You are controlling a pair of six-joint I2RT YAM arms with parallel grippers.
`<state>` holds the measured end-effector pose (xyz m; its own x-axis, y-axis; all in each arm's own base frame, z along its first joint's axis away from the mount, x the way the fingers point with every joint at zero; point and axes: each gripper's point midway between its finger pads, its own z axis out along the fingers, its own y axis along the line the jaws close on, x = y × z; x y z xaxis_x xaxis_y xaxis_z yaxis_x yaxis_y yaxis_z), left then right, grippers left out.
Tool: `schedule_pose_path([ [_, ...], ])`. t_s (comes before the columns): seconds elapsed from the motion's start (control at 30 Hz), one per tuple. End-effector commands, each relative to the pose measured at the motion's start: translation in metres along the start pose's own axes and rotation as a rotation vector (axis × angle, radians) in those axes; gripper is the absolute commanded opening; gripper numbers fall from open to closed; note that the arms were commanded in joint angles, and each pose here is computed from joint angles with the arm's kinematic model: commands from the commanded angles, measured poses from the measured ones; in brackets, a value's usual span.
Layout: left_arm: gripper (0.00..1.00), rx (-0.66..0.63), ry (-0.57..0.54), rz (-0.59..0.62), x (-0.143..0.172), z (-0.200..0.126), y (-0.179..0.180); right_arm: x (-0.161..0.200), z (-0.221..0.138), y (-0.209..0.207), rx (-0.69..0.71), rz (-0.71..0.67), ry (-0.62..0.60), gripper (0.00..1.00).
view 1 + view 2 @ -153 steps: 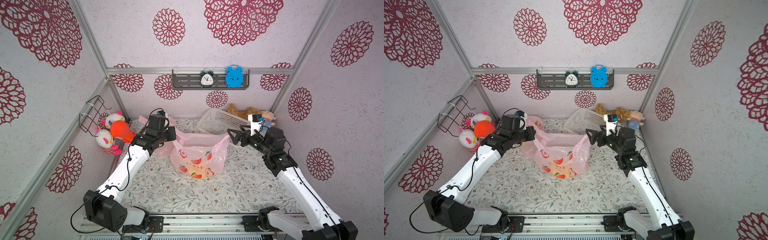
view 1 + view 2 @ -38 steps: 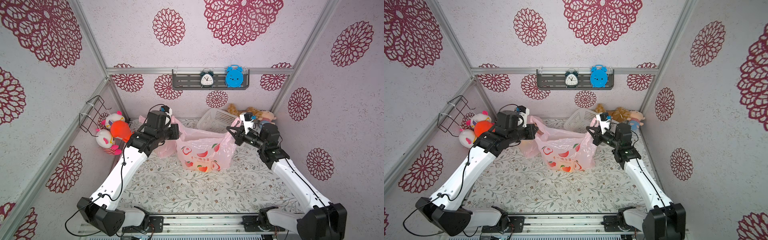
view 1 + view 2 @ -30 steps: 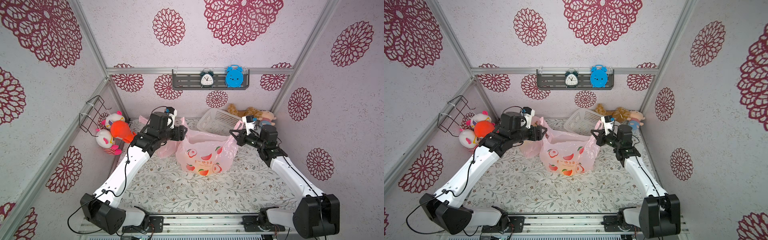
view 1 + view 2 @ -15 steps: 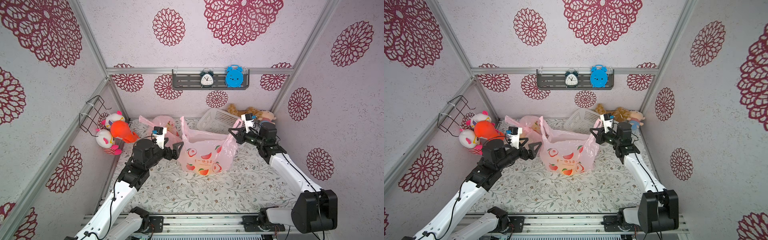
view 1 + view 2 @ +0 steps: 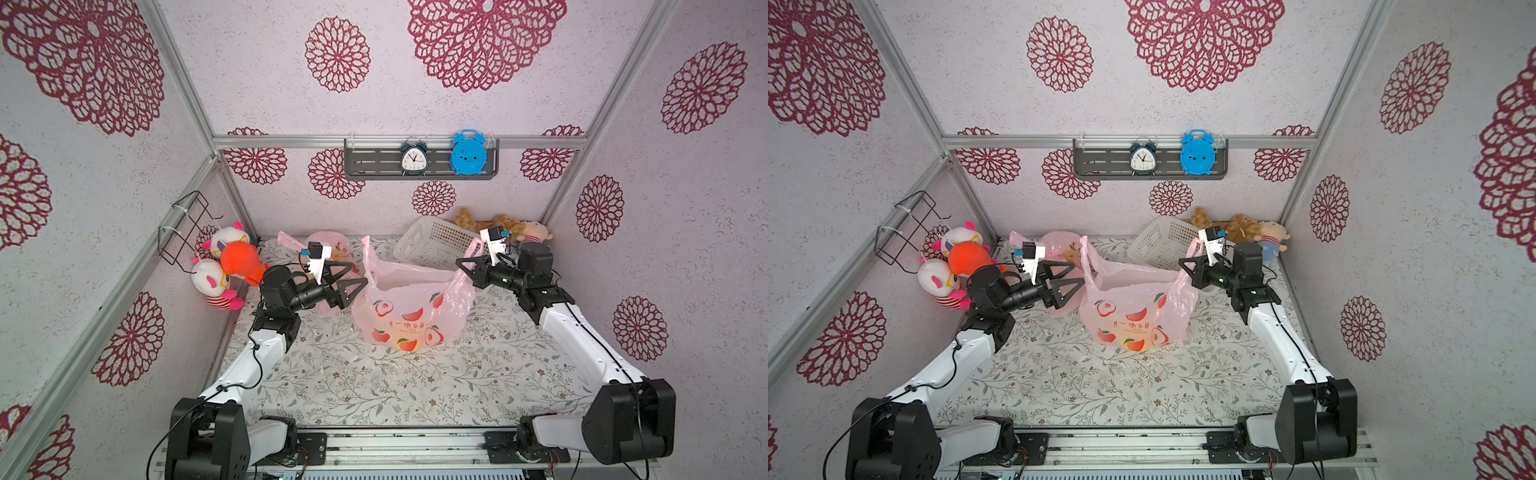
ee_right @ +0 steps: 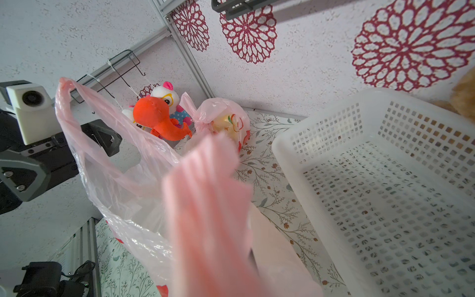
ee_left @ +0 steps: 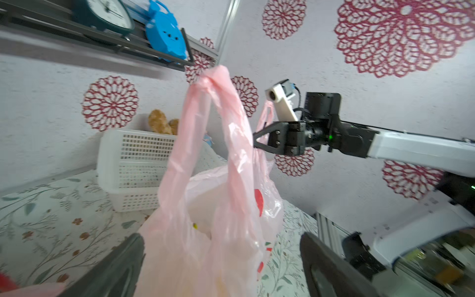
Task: Place the banana into a plastic bag & tie a knot
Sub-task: Adjust the plastic bag at the center of the board.
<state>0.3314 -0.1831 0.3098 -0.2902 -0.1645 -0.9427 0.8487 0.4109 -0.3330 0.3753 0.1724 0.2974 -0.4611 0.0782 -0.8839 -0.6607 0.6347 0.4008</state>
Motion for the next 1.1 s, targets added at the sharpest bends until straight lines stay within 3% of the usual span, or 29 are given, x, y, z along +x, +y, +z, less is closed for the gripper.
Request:
schedule_pose_path([
  [0.0,0.97,0.136,-0.004,0.126,-0.015,-0.003,-0.025,-0.014,-0.004,0.007,-0.022,-0.045,-0.016,0.0],
  [0.2,0.97,-0.037,0.083,0.147,-0.003,0.007,0.021,-0.015,-0.003,0.009,-0.033,-0.047,-0.014,0.0],
  [0.4,0.97,-0.092,0.105,0.168,0.001,0.016,0.044,-0.017,-0.002,0.01,-0.039,-0.042,-0.01,0.0],
  [1.07,0.97,0.076,0.084,0.187,-0.01,0.055,0.058,-0.026,0.003,0.029,-0.113,-0.047,0.014,0.0],
])
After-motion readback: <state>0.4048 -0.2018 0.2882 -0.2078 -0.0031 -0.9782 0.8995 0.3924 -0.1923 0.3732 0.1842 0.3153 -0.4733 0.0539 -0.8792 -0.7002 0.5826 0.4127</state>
